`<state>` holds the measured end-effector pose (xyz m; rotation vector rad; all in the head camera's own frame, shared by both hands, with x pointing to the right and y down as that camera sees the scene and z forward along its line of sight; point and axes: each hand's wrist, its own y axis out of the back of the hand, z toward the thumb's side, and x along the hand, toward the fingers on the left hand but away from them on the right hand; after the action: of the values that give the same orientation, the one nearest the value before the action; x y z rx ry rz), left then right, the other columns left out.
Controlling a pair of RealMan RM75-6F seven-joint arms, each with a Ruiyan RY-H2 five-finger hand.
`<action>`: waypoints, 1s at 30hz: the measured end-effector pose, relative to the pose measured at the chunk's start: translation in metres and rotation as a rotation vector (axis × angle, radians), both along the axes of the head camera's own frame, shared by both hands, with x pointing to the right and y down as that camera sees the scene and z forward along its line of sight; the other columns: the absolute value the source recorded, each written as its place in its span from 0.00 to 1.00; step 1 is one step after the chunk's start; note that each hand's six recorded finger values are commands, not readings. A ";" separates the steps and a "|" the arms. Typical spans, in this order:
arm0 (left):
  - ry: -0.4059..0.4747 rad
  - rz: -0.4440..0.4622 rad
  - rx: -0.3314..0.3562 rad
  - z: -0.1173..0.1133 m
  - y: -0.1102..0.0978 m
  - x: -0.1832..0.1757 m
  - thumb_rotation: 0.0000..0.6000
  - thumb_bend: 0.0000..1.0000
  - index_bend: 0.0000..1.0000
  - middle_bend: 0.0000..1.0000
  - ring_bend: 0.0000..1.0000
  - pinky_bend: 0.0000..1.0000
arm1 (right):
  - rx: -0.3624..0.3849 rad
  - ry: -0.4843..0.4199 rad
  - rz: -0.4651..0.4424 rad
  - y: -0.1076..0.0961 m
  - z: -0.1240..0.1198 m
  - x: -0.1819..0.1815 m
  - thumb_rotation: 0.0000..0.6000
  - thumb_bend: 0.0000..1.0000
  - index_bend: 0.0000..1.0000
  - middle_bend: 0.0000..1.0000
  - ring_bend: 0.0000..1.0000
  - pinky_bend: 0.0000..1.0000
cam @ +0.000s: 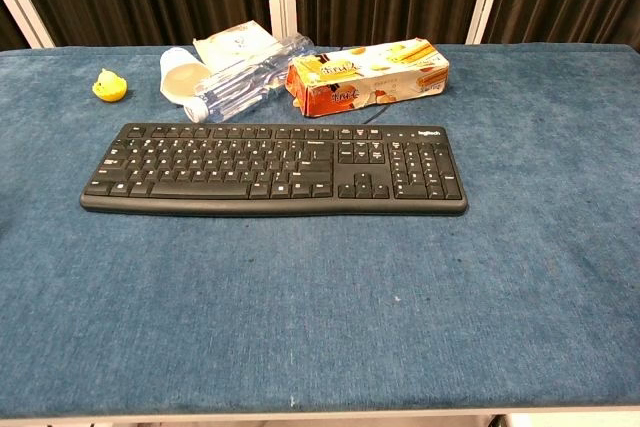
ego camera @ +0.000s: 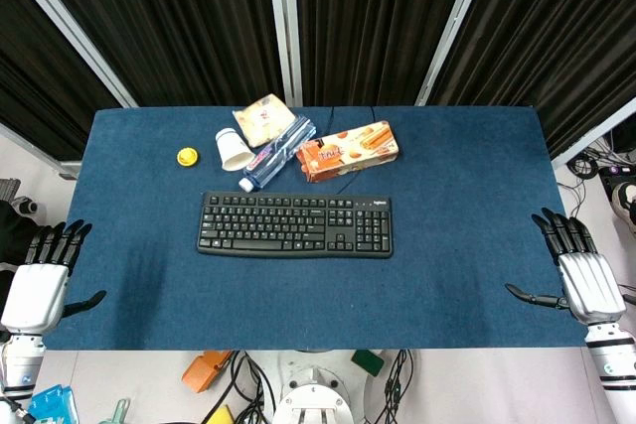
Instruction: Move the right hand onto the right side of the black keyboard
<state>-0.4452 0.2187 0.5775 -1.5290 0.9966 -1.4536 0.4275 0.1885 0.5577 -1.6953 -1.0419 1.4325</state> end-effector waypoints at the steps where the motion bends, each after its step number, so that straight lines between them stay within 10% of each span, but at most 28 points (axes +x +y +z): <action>1: 0.001 0.000 -0.001 0.000 0.000 0.000 1.00 0.04 0.08 0.06 0.02 0.00 | -0.002 0.000 -0.001 0.000 0.001 -0.001 0.57 0.20 0.00 0.00 0.00 0.00; 9: 0.004 0.012 0.003 -0.001 -0.001 0.003 1.00 0.04 0.08 0.06 0.02 0.00 | -0.010 -0.005 -0.029 -0.005 0.004 -0.008 0.57 0.20 0.00 0.00 0.00 0.02; 18: 0.007 0.027 0.005 -0.001 -0.002 0.006 1.00 0.04 0.08 0.06 0.02 0.00 | -0.042 -0.022 -0.169 -0.023 0.018 -0.054 0.56 0.33 0.00 0.10 0.06 0.27; 24: 0.000 0.024 0.004 -0.002 -0.002 0.004 1.00 0.04 0.08 0.06 0.02 0.00 | -0.103 -0.029 -0.319 -0.038 0.037 -0.110 0.81 0.83 0.01 0.51 0.65 0.82; 30: -0.006 0.016 -0.001 -0.001 0.000 -0.001 1.00 0.04 0.08 0.06 0.02 0.00 | -0.197 -0.041 -0.438 -0.056 0.064 -0.168 0.74 1.00 0.22 0.89 0.99 1.00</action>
<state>-0.4467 0.2186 0.5767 -1.5287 0.9780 -1.4469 0.2593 0.1321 0.6215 -1.9512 -0.5122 1.2446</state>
